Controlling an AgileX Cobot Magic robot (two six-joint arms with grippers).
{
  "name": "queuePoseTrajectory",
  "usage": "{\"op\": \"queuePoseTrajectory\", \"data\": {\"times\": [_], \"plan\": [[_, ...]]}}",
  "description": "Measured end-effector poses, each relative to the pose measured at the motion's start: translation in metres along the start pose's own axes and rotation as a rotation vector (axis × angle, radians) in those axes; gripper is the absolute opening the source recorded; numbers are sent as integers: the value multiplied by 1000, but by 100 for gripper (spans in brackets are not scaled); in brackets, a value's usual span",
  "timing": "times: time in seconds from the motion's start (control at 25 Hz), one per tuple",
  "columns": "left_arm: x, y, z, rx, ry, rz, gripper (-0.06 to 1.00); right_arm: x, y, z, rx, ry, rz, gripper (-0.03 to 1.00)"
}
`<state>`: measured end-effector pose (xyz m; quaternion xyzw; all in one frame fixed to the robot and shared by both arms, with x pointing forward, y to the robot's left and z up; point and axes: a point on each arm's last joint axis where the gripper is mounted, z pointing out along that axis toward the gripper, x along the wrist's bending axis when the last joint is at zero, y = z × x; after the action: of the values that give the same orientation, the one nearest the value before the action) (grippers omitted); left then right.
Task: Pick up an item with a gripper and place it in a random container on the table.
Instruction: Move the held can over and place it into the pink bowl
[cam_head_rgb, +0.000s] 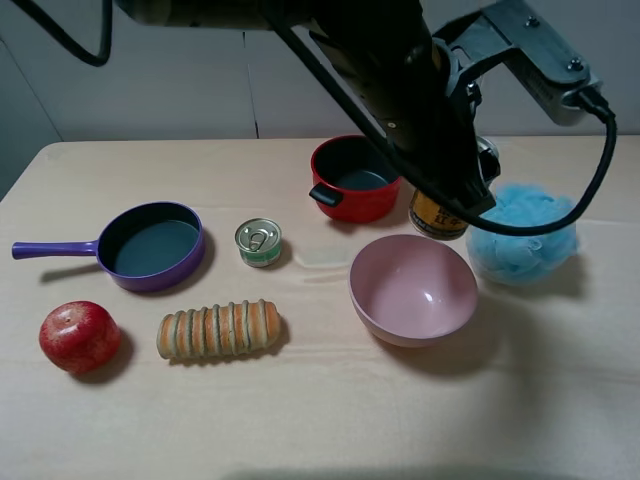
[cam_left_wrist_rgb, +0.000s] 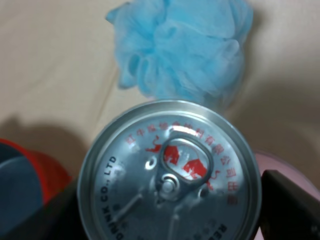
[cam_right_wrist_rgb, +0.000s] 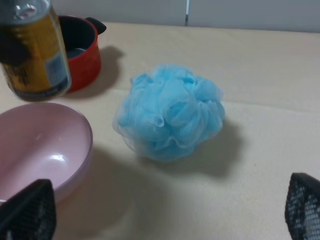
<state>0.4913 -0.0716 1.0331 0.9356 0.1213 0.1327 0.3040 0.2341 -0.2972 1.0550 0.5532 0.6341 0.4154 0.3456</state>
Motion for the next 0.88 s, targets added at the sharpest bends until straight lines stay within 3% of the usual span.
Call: {"op": "queuePoseTrajectory", "data": {"times": [0.4,0.88], "plan": [[-11,-21,49,109,-44,-7,68,0,0,0,0,0,0,69],[-15,-35,72,176,-67,-20,68,0,0,0,0,0,0,69]]}}
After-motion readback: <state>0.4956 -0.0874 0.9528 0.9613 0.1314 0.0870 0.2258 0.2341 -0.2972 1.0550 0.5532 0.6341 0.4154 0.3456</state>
